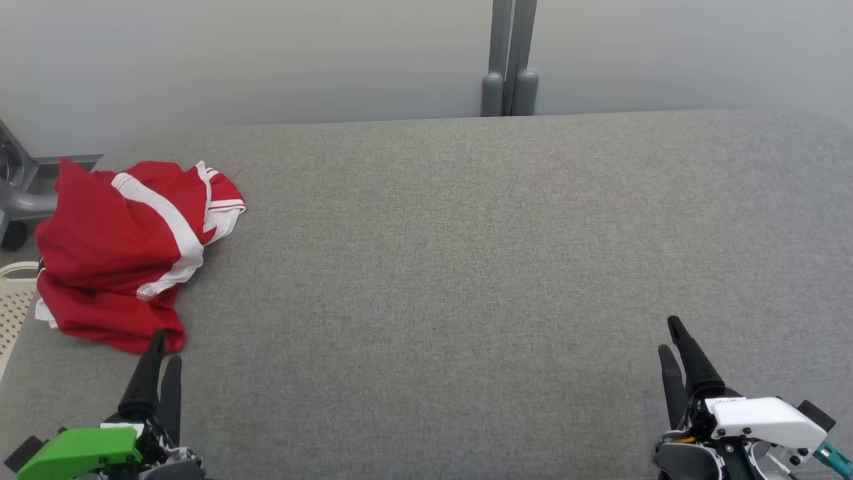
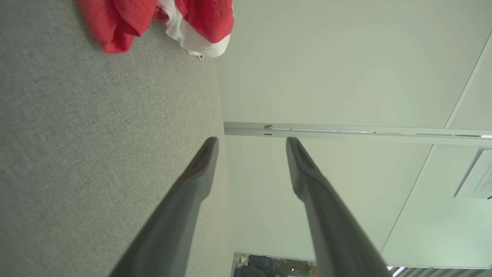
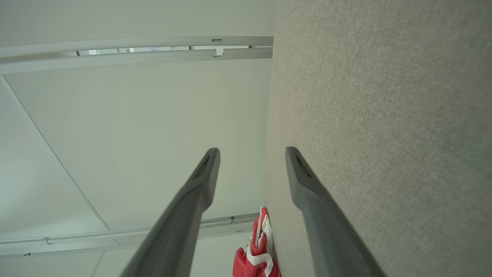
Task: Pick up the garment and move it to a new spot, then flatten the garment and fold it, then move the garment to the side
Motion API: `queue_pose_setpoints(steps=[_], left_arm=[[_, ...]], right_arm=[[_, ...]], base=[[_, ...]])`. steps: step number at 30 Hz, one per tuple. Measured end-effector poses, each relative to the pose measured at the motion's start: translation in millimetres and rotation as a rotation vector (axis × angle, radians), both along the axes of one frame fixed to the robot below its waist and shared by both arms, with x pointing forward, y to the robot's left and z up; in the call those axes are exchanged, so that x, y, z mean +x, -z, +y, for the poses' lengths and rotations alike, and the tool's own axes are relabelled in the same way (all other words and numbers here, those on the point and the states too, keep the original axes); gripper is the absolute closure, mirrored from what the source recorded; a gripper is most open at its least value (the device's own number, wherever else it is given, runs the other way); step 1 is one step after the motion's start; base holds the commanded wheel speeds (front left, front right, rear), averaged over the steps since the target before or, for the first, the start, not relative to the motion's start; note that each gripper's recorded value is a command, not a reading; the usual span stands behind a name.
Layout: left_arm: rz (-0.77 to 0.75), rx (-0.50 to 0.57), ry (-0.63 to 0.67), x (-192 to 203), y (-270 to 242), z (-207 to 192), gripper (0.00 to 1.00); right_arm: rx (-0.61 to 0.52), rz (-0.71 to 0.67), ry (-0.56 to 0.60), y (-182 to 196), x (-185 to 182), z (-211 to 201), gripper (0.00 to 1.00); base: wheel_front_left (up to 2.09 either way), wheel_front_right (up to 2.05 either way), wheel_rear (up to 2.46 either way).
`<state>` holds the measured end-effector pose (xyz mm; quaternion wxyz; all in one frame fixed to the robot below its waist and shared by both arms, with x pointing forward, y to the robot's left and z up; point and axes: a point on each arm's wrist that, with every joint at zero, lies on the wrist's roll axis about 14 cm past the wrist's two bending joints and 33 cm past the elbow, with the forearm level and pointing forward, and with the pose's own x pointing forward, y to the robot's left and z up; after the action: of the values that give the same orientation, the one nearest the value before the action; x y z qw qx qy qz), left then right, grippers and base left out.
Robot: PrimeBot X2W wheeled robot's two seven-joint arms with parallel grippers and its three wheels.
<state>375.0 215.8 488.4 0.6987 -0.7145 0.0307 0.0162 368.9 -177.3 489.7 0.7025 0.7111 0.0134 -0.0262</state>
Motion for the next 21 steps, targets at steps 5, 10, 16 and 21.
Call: queue_pose_setpoints(steps=[5,10,16,21], left_arm=[[0.043,-0.007,-0.009,-8.1,14.4,-2.6,0.0],[0.045,-0.001,-0.019,-11.2,15.2,-5.5,0.0],[0.047,0.027,-0.031,-14.0,15.3,-7.6,0.0],[0.047,0.055,-0.05,-15.8,15.0,-5.9,0.0]], right_arm=[[0.004,0.034,-0.004,11.4,-6.9,3.8,0.0],[-0.003,0.026,-0.009,9.1,-7.9,8.8,0.0],[-0.028,0.016,-0.017,6.9,-9.0,13.2,0.0],[-0.064,0.014,-0.017,7.5,-9.9,13.5,0.0]], base=[[0.0,0.0,0.0],[0.0,0.0,0.0],[0.0,0.0,0.0],[0.0,0.0,0.0]])
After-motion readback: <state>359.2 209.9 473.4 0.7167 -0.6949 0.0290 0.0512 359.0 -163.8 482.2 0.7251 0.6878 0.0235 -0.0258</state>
